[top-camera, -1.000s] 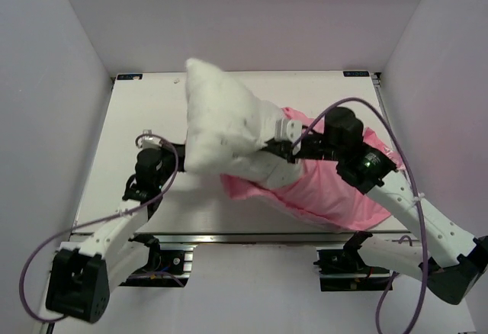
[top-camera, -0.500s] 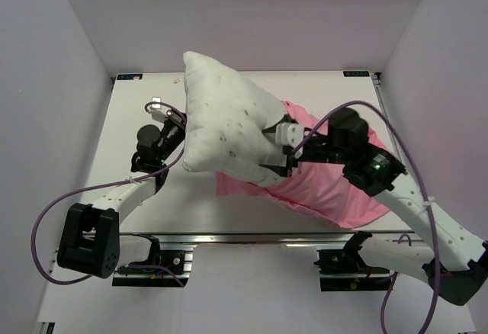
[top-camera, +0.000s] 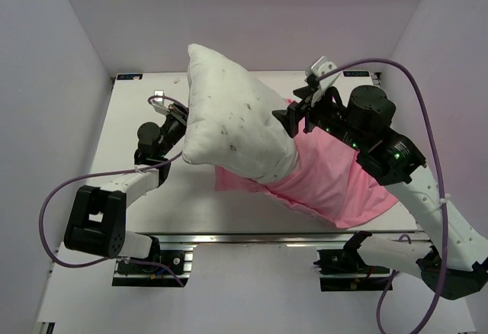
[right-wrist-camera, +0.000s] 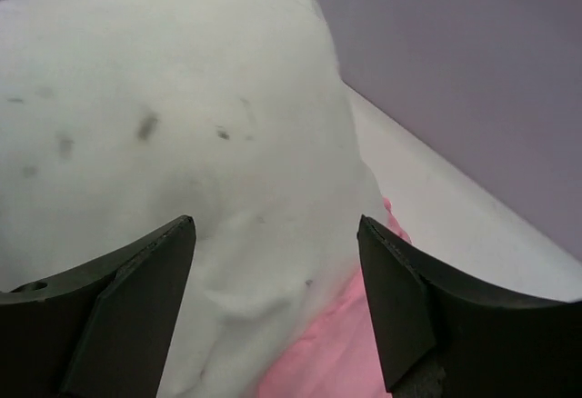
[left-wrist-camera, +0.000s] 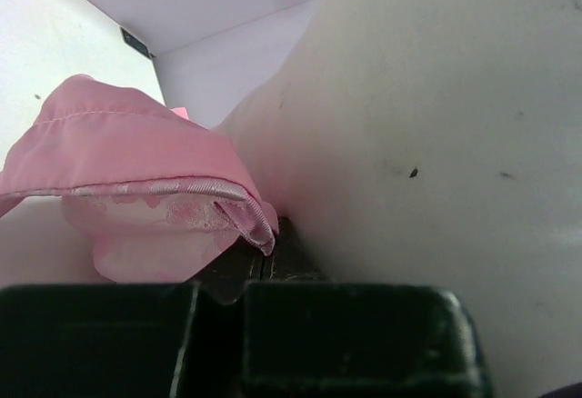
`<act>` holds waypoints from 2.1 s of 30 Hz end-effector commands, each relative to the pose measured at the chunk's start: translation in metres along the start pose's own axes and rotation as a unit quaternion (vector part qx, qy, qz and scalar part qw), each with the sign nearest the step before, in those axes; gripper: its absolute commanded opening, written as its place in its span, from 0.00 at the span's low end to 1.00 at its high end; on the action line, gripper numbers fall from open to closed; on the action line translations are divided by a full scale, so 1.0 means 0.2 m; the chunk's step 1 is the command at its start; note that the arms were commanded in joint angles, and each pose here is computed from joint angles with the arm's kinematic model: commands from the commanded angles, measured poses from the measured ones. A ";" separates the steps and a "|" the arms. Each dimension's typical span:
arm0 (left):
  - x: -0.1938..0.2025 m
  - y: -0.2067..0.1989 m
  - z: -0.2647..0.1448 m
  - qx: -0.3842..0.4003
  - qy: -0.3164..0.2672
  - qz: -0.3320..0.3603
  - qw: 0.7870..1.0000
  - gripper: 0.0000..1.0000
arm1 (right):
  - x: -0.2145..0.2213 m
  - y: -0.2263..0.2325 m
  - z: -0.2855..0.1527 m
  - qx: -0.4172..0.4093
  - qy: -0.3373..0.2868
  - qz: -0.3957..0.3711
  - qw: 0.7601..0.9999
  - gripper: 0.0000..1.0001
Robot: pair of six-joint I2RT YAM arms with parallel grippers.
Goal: Put the pillow into the pillowcase
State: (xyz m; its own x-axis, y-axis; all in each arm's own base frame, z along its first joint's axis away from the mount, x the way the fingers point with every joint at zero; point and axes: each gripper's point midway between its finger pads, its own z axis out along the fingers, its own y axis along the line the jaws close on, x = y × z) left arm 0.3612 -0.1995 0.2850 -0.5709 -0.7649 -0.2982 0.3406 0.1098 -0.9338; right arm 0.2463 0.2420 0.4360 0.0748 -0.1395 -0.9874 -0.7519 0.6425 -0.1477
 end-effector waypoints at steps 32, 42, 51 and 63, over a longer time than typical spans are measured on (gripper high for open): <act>-0.15 -0.45 0.05 0.134 0.005 0.070 0.988 0.00 | 0.18 -0.29 0.05 0.057 0.083 0.097 0.990 0.00; -0.60 -1.08 0.16 0.199 -0.041 0.164 0.965 0.00 | -0.76 -0.41 0.47 -0.015 -0.148 0.097 0.984 0.00; -0.78 -0.88 0.10 0.127 -0.064 0.153 0.978 0.00 | -0.58 0.02 0.41 -0.093 -0.112 0.097 0.985 0.00; -0.83 -0.83 0.15 0.092 -0.072 0.120 0.986 0.00 | -0.47 -0.28 0.49 -0.055 -0.120 0.136 0.982 0.00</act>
State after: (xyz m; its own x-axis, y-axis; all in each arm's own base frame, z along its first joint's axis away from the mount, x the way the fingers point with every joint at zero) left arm 0.4085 -0.1319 0.4685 -0.4552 -0.7687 -0.4494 0.5481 0.1558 -0.8218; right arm 0.5345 0.1344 0.4313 -0.2107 0.1916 -0.9586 -0.4202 0.8676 0.2658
